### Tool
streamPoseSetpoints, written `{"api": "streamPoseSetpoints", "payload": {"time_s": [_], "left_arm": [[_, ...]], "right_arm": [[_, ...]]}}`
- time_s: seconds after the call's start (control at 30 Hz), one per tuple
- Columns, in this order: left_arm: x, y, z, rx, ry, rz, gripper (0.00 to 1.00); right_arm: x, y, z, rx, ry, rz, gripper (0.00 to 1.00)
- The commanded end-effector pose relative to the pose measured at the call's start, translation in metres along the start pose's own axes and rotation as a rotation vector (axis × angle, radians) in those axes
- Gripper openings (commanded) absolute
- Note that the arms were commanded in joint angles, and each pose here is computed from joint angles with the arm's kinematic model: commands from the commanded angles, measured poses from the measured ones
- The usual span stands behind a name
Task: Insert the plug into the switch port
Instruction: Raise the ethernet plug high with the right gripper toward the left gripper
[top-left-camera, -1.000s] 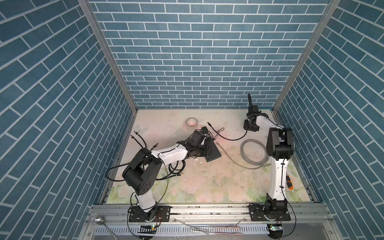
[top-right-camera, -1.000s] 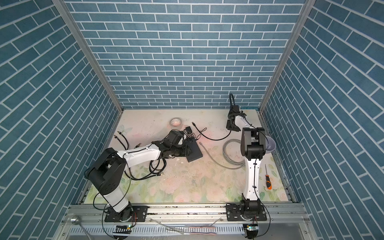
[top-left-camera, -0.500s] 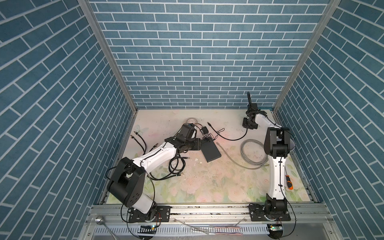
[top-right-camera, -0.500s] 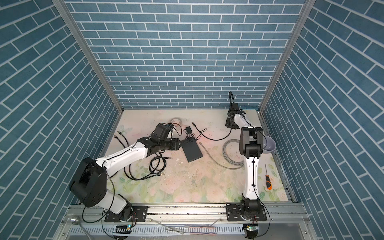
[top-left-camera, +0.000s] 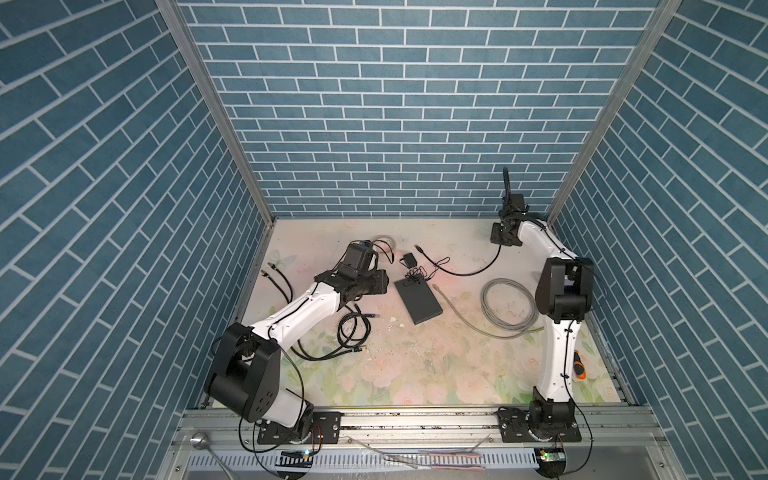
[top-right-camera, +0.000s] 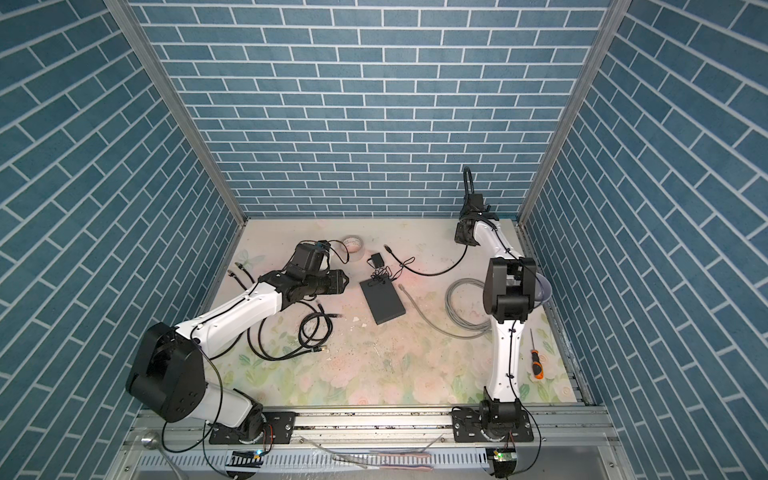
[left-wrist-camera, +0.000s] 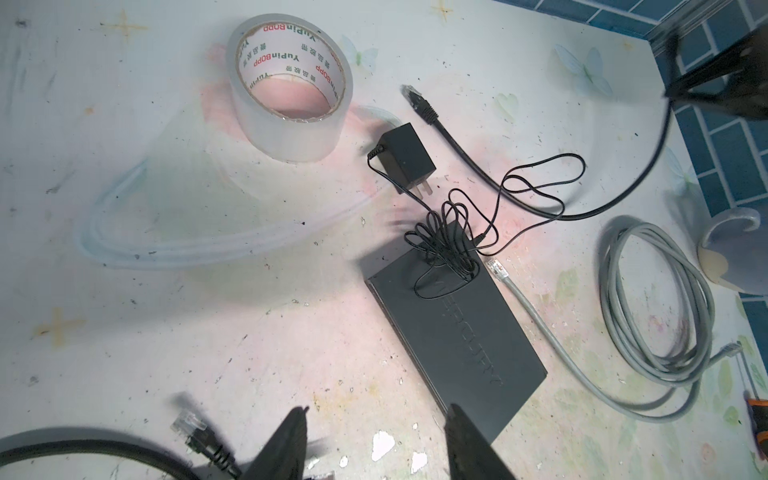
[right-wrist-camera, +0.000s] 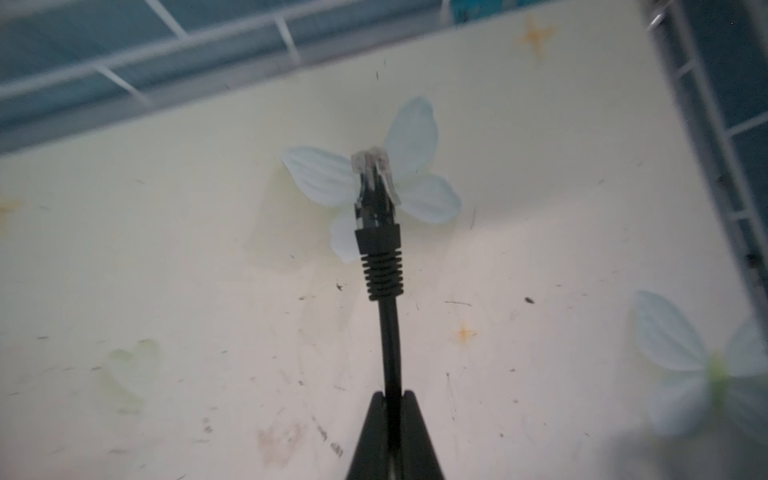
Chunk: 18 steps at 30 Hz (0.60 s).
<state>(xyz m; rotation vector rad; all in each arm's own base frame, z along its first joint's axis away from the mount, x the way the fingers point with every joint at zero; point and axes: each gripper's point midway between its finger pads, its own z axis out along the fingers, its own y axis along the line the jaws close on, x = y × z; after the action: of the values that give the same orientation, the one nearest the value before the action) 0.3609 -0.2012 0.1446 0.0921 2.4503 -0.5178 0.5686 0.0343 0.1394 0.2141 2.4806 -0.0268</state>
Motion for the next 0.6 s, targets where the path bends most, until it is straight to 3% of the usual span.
{"api": "streamPoseSetpoints", "payload": {"time_s": [0.0,0.33,0.57], "left_arm": [[0.000,0.008,-0.001,-0.025,0.003,0.007,0.55],[-0.007,0.008,0.012,-0.026,0.000,-0.003,0.55],[-0.026,-0.006,0.010,0.007,-0.022,0.025,0.55]], "right_arm": [[-0.042,-0.002,-0.073,-0.024,-0.179,-0.017,0.02],[-0.054,0.012,-0.212,-0.174,-0.443,-0.028,0.02],[-0.037,0.039,-0.296,-0.429,-0.565,-0.061,0.02]]}}
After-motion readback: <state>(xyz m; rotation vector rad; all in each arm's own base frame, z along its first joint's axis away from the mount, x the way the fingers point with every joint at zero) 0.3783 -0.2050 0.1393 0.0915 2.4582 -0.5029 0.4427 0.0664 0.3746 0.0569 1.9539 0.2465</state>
